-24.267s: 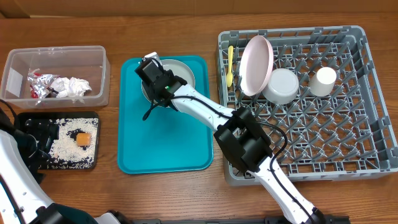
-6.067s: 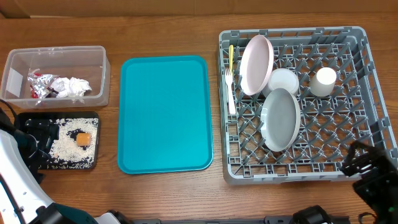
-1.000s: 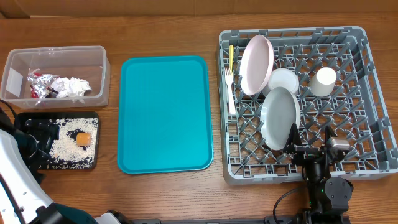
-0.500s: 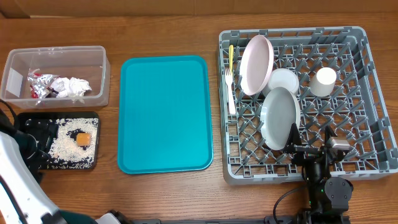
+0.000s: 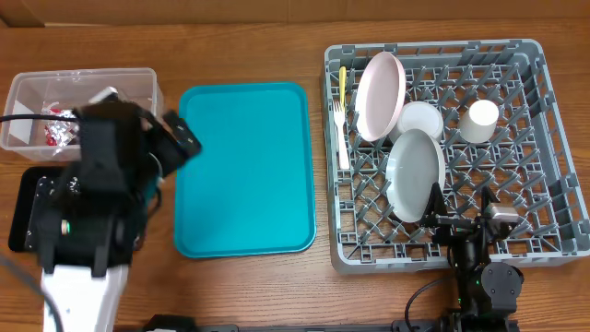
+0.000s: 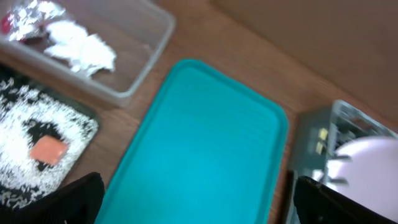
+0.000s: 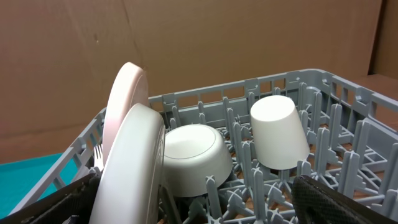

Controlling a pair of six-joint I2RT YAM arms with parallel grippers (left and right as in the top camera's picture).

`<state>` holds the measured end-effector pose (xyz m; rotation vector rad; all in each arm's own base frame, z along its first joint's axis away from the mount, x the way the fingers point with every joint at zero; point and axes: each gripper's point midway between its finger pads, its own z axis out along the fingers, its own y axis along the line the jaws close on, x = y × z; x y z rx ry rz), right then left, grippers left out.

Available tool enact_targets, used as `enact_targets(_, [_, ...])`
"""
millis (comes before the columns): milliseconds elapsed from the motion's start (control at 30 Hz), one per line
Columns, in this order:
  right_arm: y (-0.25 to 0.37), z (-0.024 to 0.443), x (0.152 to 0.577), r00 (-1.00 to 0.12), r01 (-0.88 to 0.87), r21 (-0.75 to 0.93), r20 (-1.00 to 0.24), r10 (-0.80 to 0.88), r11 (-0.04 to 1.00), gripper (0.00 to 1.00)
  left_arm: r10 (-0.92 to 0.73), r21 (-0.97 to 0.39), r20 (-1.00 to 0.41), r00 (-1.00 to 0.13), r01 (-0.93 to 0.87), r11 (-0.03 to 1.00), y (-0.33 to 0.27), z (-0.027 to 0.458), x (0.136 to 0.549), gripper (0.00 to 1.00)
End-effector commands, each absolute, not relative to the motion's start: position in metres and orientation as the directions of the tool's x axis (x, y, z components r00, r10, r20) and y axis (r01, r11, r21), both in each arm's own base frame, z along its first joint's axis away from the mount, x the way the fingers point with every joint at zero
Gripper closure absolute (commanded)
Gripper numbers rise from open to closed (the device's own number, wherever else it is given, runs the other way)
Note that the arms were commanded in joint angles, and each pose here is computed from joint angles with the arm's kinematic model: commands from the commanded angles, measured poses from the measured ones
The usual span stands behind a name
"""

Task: Sort waste into correct bins and load items into the dishwasher rack

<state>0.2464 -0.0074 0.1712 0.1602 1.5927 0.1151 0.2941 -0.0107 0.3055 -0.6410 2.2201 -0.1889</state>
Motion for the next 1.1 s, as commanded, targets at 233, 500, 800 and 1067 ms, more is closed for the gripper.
enact_targets(233, [-0.011, 0.170, 0.246, -0.014, 0.049, 0.166, -0.986, 0.167, 0.985, 0.00, -0.391, -0.219, -0.749, -0.535, -0.357, 0.908, 0.003, 0.325, 0.249, 0.00])
enact_targets(500, [-0.011, 0.170, 0.246, -0.014, 0.049, 0.166, -0.986, 0.167, 0.985, 0.00, -0.137, -0.049, -0.766, -0.628, -0.155, 0.987, -0.006, 0.320, 0.242, 0.00])
enact_targets(800, [-0.011, 0.170, 0.246, -0.014, 0.049, 0.166, -0.986, 0.167, 0.985, 0.00, 0.011, -0.040, -0.914, -0.405, 0.117, 0.992, -0.037, 0.329, 0.236, 0.00])
enact_targets(1067, [-0.011, 0.170, 0.246, -0.014, 0.049, 0.166, -0.986, 0.167, 0.985, 0.00, -0.039, -0.055, -0.986, -0.160, 0.096, 0.994, -0.029, 0.310, 0.234, 0.00])
